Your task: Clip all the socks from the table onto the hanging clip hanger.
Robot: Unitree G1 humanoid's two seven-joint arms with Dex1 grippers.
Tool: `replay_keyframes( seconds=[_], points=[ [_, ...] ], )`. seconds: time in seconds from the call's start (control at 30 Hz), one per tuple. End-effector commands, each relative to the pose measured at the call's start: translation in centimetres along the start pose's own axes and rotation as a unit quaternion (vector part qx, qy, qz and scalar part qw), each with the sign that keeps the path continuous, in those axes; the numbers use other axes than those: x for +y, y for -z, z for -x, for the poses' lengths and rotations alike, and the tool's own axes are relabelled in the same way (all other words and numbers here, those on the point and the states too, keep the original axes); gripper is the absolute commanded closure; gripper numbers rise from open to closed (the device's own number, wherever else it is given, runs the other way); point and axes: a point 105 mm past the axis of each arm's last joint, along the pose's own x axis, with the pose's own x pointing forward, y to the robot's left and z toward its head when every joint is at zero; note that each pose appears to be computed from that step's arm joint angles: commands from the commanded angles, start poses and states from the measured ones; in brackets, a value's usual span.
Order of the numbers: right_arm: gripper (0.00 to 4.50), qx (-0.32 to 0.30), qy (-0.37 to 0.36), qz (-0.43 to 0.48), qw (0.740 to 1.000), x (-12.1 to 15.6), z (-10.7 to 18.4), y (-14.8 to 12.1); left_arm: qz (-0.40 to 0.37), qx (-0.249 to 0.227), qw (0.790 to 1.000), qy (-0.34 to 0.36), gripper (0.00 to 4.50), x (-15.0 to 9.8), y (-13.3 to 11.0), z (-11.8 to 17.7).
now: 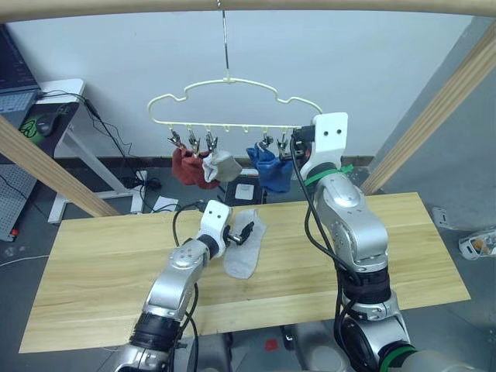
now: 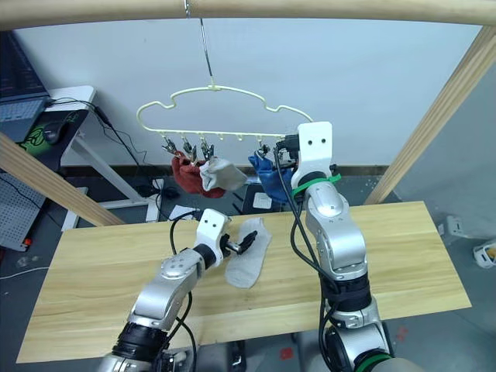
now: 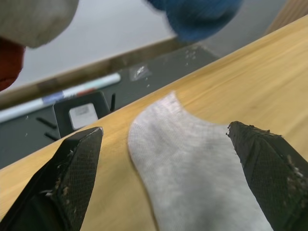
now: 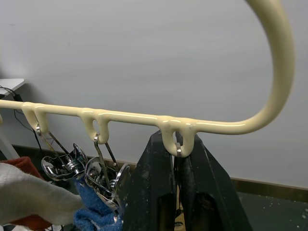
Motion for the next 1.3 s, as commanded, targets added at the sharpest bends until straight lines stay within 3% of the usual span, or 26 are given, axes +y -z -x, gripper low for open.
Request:
replay_keyframes(
  seconds=[0.03,0.23,0.33,0.73,0.83,0.87,0.93,1.13,1.3],
  points=[
    [4.5,-0.029,-0.008,0.005,1.0,0.5,0.6,-1.6,-0.008,-0.002,1.0,0.014,0.02,-0.9,-0.3,-1.6],
    [4.5,-0.029,-0.01,0.006,1.0,0.6,0.7,-1.8,0.024,0.032,0.999,0.024,0.02,-1.9,0.6,-3.3],
    [4.5,-0.029,-0.01,0.006,1.0,0.7,0.8,-1.8,0.022,0.04,0.999,0.02,0.6,-1.9,0.9,-3.3],
    [4.5,-0.03,-0.01,0.001,1.0,0.8,0.7,-1.8,0.03,0.061,0.998,0.011,3.64,-2.3,2.5,-1.8],
    [4.5,-0.03,-0.009,0.0,0.999,0.8,0.7,-1.8,0.041,0.038,0.998,0.02,4.42,-2.6,1.8,-1.6],
    [4.5,-0.031,-0.009,0.0,0.999,0.8,0.7,-1.8,0.045,0.022,0.998,0.026,4.49,-2.7,1.3,-1.6],
    [4.5,-0.031,-0.008,0.0,0.999,0.7,0.6,-1.8,0.042,-0.011,0.998,0.037,4.49,-3.0,0.2,-1.5],
    [4.5,-0.038,-0.007,-0.003,0.999,0.6,0.8,-2.3,0.04,-0.175,0.979,0.094,4.49,-5.2,-6.0,-0.2],
    [4.5,-0.048,-0.011,-0.013,0.999,0.8,1.3,-3.1,0.032,-0.259,0.956,0.133,4.49,-6.7,-9.8,0.8]
  ],
)
